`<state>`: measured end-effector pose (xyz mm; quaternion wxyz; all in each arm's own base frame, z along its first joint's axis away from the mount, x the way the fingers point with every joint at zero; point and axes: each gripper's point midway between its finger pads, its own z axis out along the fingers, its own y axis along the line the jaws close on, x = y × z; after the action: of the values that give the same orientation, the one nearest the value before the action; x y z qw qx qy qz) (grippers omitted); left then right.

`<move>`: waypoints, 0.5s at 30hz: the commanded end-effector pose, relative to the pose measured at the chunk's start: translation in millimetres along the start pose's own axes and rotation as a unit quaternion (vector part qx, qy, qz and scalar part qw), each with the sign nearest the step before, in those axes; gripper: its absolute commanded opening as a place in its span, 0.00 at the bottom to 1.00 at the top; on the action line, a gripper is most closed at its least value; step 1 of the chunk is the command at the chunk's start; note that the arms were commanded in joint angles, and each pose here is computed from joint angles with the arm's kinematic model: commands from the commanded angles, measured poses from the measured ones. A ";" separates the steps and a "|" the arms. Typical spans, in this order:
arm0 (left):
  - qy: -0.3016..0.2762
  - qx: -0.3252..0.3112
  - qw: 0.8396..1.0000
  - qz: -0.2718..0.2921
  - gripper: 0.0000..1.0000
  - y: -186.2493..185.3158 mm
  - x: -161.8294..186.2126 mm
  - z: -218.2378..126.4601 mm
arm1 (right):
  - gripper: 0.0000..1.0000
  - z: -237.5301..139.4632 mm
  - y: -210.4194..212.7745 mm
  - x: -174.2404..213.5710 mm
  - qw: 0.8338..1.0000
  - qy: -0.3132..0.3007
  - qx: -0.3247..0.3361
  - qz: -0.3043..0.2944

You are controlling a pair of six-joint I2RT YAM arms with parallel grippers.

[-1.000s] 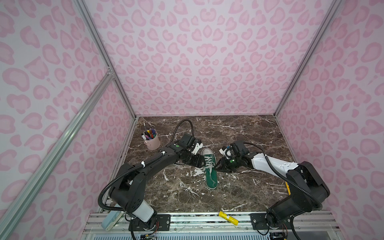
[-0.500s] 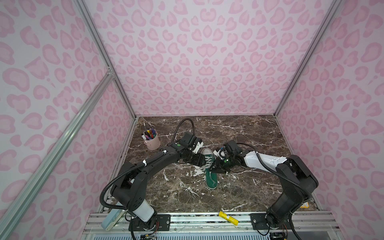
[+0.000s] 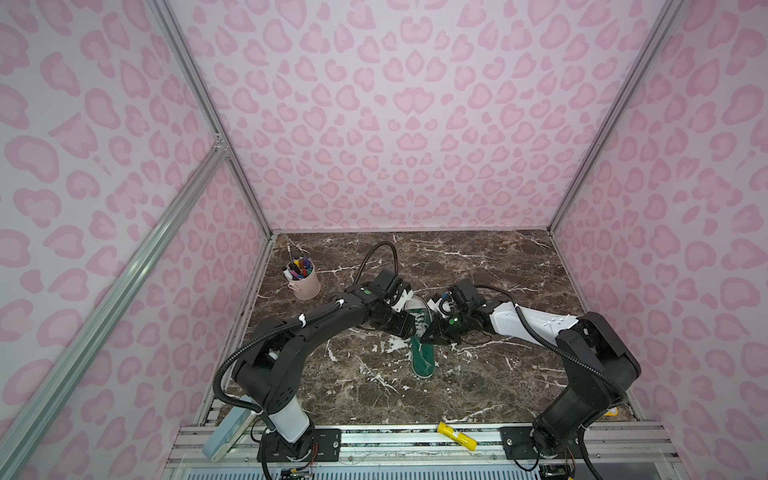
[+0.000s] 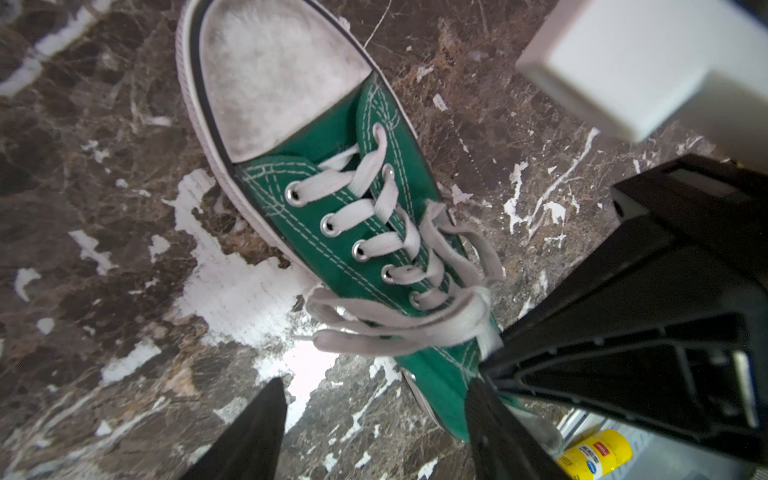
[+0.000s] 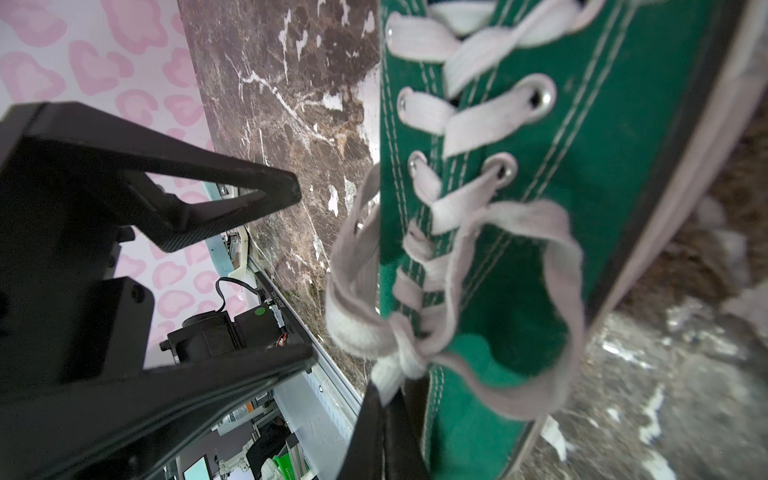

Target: Tie the shoes

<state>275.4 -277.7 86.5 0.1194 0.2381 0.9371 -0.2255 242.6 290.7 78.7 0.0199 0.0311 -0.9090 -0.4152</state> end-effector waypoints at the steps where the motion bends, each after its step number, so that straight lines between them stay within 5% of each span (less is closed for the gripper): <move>1: -0.017 -0.012 1.000 0.018 0.70 -0.7 -11.8 -0.4 | 0.00 -1.6 -5.6 5.8 1.000 0.010 0.008 0.000; 15: -0.009 0.042 0.998 0.044 0.57 -23.4 -19.9 12.0 | 0.00 -6.2 -6.7 8.5 1.000 0.013 0.012 -0.006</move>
<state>282.3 -301.6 85.7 0.1227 0.2685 0.9237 -0.2440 238.1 282.9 79.5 0.0240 0.0377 -0.9122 -0.4073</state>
